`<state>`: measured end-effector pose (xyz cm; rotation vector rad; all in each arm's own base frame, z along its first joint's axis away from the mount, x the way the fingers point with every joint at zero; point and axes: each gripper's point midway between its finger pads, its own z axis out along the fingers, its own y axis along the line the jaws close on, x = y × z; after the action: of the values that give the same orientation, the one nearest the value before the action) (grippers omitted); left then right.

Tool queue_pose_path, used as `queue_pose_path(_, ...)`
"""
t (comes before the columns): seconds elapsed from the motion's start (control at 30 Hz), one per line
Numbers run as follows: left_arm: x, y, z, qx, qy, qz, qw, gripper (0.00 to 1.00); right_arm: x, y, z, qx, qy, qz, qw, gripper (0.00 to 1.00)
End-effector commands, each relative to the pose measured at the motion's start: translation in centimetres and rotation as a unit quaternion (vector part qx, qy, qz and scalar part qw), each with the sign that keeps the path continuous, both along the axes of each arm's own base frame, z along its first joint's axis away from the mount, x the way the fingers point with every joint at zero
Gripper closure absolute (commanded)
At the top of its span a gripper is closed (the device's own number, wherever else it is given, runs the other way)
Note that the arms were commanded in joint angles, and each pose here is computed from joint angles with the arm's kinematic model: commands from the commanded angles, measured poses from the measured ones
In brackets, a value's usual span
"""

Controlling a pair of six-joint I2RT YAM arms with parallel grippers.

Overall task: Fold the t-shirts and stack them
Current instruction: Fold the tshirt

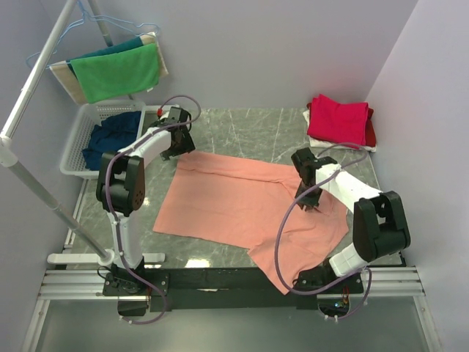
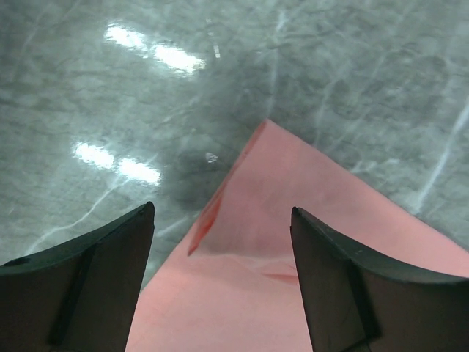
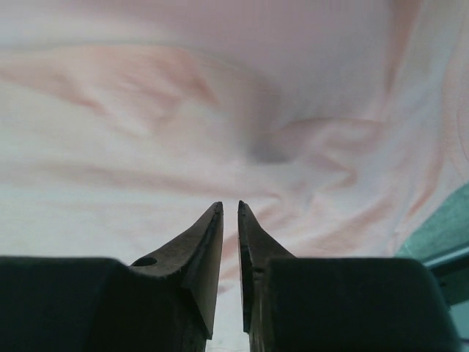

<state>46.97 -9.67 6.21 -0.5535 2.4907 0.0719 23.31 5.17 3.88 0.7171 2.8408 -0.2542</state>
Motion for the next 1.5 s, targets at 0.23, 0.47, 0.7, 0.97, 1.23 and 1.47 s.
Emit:
queue_pose_path(0.23, 2.2, -2.3, 0.1, 0.02, 0.004, -0.057, 0.998, 0.21, 5.6, 2.2, 5.0, 0.015, -0.1, 0.02, 0.995, 0.77)
queue_pose_path(0.47, 2.4, -1.7, -2.6, 0.067, 0.033, -0.053, 0.996, 0.23, 9.5, 1.0, 4.5, -0.013, -0.095, -0.016, 0.995, 0.76)
queue_pose_path(0.7, 1.7, 0.7, -4.0, 0.13, 0.059, -0.022, 0.99, 0.22, 12.2, -0.7, 3.9, 0.008, -0.093, -0.048, 0.994, 0.77)
queue_pose_path(0.97, 1.8, 4.1, -3.4, 0.209, 0.065, 0.049, 0.975, 0.21, 13.3, -1.2, 1.9, 0.025, -0.063, -0.057, 0.996, 0.79)
queue_pose_path(1.23, 3.0, 6.1, -2.3, 0.218, 0.055, 0.085, 0.971, 0.22, 15.4, -2.5, -1.1, 0.001, -0.02, -0.064, 0.998, 0.8)
queue_pose_path(1.47, 3.5, 6.5, -2.3, 0.211, 0.056, 0.093, 0.972, 0.22, 19.2, -3.3, -2.0, 0.0, -0.003, -0.059, 0.998, 0.84)
